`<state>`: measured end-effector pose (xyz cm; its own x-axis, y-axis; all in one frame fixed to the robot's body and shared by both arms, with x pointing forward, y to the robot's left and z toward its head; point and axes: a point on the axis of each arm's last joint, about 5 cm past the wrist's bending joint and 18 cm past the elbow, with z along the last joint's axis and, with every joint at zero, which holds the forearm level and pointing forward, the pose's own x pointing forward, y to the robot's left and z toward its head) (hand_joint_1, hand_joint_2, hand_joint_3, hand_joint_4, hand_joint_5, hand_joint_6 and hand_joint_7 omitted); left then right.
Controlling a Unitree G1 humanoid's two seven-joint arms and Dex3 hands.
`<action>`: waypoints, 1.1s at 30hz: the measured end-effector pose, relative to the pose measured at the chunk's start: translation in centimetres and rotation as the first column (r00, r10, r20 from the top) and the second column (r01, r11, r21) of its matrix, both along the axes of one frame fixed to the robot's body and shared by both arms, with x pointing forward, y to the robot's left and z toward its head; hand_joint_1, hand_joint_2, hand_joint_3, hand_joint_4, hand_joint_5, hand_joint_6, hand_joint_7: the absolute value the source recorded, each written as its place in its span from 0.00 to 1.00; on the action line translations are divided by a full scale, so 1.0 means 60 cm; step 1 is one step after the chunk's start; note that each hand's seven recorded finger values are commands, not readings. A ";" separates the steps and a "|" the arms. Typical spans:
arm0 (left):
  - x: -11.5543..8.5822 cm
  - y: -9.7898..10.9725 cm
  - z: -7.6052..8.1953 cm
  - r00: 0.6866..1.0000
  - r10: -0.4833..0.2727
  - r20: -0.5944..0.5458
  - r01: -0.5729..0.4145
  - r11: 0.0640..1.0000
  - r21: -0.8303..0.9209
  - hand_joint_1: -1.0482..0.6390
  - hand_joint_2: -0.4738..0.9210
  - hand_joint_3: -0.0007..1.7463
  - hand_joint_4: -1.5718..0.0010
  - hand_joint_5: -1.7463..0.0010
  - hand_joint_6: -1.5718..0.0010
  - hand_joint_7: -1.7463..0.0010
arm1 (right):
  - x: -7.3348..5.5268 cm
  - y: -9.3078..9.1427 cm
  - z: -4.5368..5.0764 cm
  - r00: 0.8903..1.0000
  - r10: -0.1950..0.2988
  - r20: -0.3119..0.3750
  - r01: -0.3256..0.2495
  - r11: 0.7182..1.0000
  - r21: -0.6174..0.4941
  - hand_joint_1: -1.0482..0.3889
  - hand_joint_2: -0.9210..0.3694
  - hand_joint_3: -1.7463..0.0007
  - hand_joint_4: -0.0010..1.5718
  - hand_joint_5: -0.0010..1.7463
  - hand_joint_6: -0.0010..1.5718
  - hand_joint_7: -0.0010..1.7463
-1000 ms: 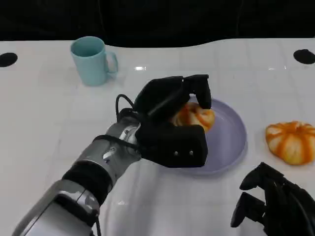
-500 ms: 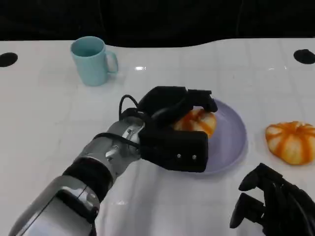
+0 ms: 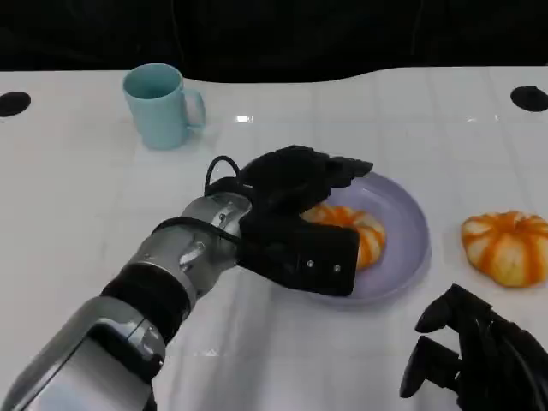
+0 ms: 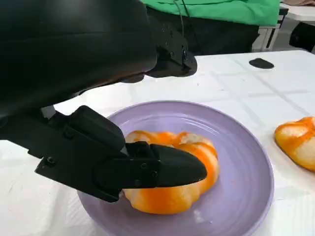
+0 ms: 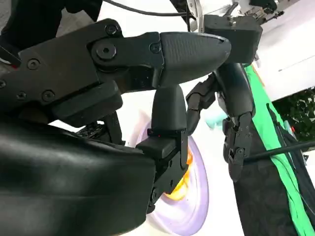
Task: Grasp the bread from the table and place it into the plate.
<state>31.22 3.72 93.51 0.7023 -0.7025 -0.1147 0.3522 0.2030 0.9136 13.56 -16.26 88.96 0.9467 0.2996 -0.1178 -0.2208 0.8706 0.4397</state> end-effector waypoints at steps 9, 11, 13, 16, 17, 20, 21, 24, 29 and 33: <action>0.005 0.010 0.021 1.000 -0.005 0.015 0.006 1.000 -0.017 0.08 1.00 0.34 1.00 0.91 0.92 1.00 | 0.000 0.000 0.000 1.000 0.000 0.002 0.000 1.000 0.000 0.38 0.00 0.74 0.40 1.00 0.27 0.94; 0.006 0.014 0.025 1.000 -0.009 0.008 0.009 1.000 -0.023 0.09 1.00 0.34 1.00 0.91 0.92 1.00 | 0.000 0.000 0.000 1.000 -0.002 0.008 0.002 1.000 0.000 0.38 0.00 0.75 0.39 1.00 0.26 0.93; 0.005 0.019 0.027 1.000 -0.011 -0.006 0.011 0.999 -0.036 0.09 1.00 0.33 1.00 0.91 0.92 1.00 | 0.000 0.000 0.000 1.000 -0.002 0.008 0.002 1.000 0.001 0.38 0.00 0.75 0.39 1.00 0.26 0.93; 0.002 0.028 0.025 0.999 -0.009 -0.041 0.007 0.998 -0.068 0.10 1.00 0.32 0.99 0.90 0.92 1.00 | -0.001 0.000 0.000 1.000 -0.003 0.007 0.003 1.000 0.002 0.38 0.00 0.75 0.39 1.00 0.27 0.93; 0.002 0.030 0.025 0.999 -0.009 -0.048 0.005 0.997 -0.073 0.10 1.00 0.32 0.99 0.90 0.92 1.00 | -0.001 0.000 0.000 1.000 -0.003 0.007 0.003 1.000 0.002 0.38 0.00 0.75 0.39 1.00 0.27 0.93; 0.000 0.040 0.027 0.999 -0.011 -0.048 0.006 0.994 -0.109 0.10 1.00 0.32 0.98 0.89 0.91 0.99 | -0.001 0.000 0.000 1.000 -0.003 0.007 0.003 1.000 0.002 0.38 0.00 0.75 0.39 1.00 0.27 0.93; -0.002 0.043 0.025 0.999 -0.012 -0.051 0.006 0.992 -0.127 0.10 1.00 0.31 0.98 0.88 0.91 0.99 | -0.001 0.000 0.000 1.000 -0.003 0.007 0.003 1.000 0.002 0.38 0.00 0.75 0.39 1.00 0.27 0.93; -0.007 0.052 0.020 0.998 -0.014 -0.067 0.002 0.986 -0.167 0.10 1.00 0.30 0.96 0.87 0.89 0.99 | -0.001 0.000 0.001 1.000 -0.004 0.008 0.004 1.000 0.002 0.38 0.00 0.75 0.40 1.00 0.27 0.93; -0.019 0.071 0.017 0.996 -0.021 -0.092 -0.004 0.966 -0.260 0.13 1.00 0.28 0.93 0.84 0.87 0.98 | -0.001 0.000 0.001 1.000 -0.004 0.008 0.004 1.000 0.001 0.38 0.00 0.75 0.40 1.00 0.27 0.93; -0.028 0.083 0.015 0.995 -0.026 -0.096 -0.004 0.954 -0.300 0.15 1.00 0.28 0.90 0.82 0.85 0.97 | -0.002 0.000 0.001 1.000 -0.004 0.008 0.004 1.000 0.002 0.38 0.00 0.75 0.39 1.00 0.27 0.93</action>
